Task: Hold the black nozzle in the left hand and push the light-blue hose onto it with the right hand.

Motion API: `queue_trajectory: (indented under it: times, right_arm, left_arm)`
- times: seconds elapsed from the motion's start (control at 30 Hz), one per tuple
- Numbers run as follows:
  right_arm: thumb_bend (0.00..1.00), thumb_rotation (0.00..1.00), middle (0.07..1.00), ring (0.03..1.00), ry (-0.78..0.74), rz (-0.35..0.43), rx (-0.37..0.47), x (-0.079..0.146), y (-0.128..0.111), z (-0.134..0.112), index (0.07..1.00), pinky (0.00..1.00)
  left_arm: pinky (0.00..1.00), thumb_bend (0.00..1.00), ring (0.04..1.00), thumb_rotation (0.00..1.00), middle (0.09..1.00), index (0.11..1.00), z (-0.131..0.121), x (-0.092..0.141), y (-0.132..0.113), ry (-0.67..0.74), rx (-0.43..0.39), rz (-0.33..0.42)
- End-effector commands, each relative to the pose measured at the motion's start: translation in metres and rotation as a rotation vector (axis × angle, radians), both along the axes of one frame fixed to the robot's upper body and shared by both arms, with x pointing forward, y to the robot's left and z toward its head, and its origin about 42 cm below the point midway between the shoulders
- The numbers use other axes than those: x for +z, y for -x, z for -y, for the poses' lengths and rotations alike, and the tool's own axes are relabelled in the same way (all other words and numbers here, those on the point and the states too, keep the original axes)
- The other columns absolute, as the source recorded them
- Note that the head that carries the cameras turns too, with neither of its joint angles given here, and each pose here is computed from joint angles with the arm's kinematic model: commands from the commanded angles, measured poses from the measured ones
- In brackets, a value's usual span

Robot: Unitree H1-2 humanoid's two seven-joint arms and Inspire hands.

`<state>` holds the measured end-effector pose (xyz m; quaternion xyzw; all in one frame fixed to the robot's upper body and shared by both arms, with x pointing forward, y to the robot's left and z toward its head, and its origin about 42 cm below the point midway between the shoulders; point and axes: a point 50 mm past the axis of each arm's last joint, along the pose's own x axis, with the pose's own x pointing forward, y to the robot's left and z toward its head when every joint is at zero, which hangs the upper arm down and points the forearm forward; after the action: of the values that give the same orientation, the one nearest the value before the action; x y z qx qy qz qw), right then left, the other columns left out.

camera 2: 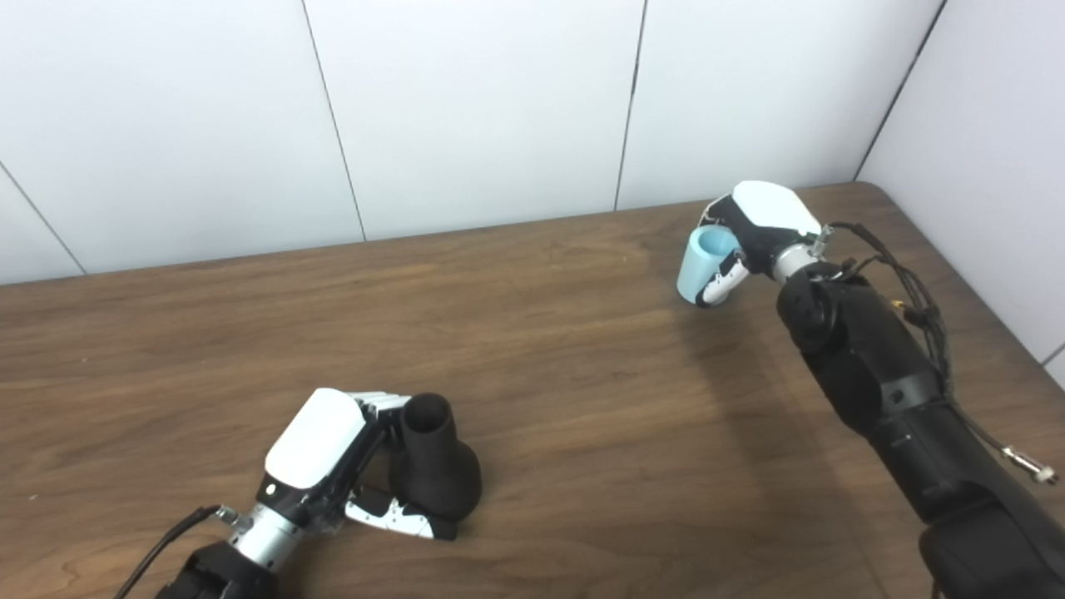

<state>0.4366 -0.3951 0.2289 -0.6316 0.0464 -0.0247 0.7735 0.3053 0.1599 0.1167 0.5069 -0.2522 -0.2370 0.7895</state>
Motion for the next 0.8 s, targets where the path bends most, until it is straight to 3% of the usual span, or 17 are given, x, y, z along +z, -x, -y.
queue_trajectory:
  times: [0.0,0.23,0.6,0.77]
  right_arm:
    - [0.52,0.00,0.534,0.404,0.023,0.137,0.003,0.040,-0.004,0.007,0.482,0.43]
    - [0.52,0.00,0.525,0.395,0.043,0.222,0.089,0.059,0.018,-0.007,0.490,0.43]
    - [0.51,0.00,0.516,0.388,-0.053,0.281,0.263,0.076,0.105,-0.067,0.510,0.41]
    - [0.51,0.00,0.512,0.383,-0.147,0.294,0.361,0.078,0.139,-0.106,0.525,0.40]
  left_arm:
    - [0.38,0.48,0.484,0.00,0.479,0.481,-0.046,-0.067,0.029,-0.279,0.071,-0.285]
    - [0.40,0.48,0.496,0.00,0.493,0.475,-0.044,-0.068,0.033,-0.274,0.070,-0.286]
    - [0.40,0.48,0.511,0.00,0.520,0.476,-0.036,-0.072,0.034,-0.257,0.067,-0.283]
    - [0.40,0.48,0.501,0.00,0.504,0.472,-0.031,-0.072,0.036,-0.251,0.069,-0.275]
